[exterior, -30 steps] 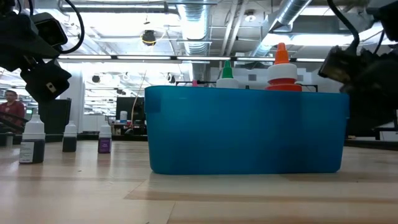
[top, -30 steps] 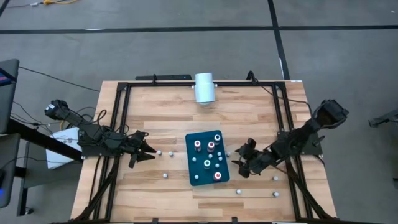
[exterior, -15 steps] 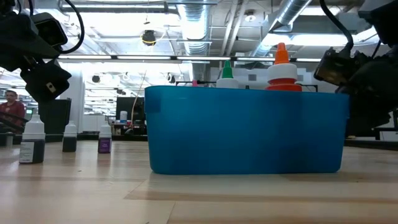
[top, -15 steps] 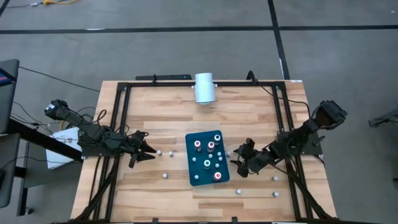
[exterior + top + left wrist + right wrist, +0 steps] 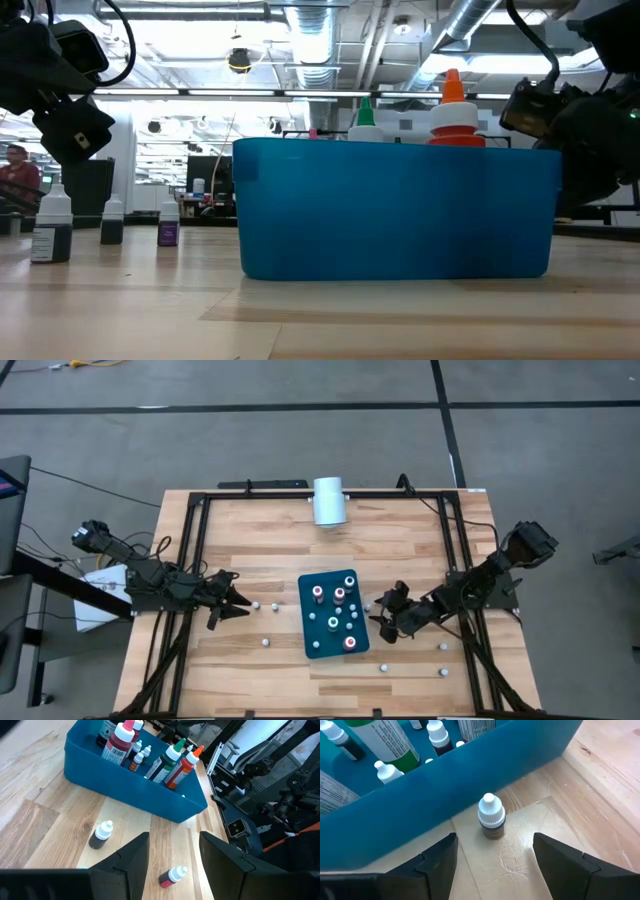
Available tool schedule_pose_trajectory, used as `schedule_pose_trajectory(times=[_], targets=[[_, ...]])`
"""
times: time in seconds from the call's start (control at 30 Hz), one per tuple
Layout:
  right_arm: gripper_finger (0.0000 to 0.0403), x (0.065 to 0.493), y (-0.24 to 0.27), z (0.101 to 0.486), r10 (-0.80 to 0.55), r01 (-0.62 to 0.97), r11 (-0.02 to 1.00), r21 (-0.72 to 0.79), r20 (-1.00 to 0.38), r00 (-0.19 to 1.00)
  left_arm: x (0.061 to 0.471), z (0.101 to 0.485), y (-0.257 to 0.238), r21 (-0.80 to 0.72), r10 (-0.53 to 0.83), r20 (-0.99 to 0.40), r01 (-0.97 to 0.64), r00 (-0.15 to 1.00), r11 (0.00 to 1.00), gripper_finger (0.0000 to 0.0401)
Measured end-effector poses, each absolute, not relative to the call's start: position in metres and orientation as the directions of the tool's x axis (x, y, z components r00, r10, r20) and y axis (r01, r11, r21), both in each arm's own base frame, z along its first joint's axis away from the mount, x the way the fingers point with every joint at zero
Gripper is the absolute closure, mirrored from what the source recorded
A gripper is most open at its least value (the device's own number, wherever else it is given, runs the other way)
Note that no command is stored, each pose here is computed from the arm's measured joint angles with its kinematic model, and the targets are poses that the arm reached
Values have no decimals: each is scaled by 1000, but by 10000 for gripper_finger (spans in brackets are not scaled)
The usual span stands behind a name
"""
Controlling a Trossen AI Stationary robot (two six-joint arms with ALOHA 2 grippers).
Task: Pick & Place food coloring
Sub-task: Put the small brown food coloring bottle into the blue bin
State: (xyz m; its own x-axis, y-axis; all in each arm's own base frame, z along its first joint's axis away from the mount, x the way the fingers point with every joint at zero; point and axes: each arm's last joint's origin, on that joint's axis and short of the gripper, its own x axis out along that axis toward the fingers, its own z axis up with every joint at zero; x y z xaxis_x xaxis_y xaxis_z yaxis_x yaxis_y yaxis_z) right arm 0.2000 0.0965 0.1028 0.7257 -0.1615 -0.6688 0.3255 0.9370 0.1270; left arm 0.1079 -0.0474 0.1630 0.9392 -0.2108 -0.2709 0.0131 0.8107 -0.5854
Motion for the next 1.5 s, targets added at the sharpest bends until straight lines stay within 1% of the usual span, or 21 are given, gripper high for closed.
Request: schedule_pose_trajectory(times=[0.37,0.77,0.93,1.07,1.4,1.5], targets=[[154,204,99,107,-140,317,932,174,-634,761,108,163,-47,-585,-211,-271,13,939,811,236],[154,208,89,106,-172,353,921,163,-643,746,108,163,-47,-585,-211,-271,13,939,811,236],[154,210,85,105,-126,334,923,191,-671,731,108,163,-47,-585,-211,-271,14,939,811,236],[154,210,83,104,-139,322,934,156,-671,728,108,163,-47,-584,-211,-271,14,939,811,236],[154,213,78,104,-120,313,935,167,-680,723,108,163,-47,-581,-211,-271,15,939,813,236],[163,213,78,104,-110,300,940,166,-682,723,108,163,-47,-579,-211,-272,16,939,815,236]])
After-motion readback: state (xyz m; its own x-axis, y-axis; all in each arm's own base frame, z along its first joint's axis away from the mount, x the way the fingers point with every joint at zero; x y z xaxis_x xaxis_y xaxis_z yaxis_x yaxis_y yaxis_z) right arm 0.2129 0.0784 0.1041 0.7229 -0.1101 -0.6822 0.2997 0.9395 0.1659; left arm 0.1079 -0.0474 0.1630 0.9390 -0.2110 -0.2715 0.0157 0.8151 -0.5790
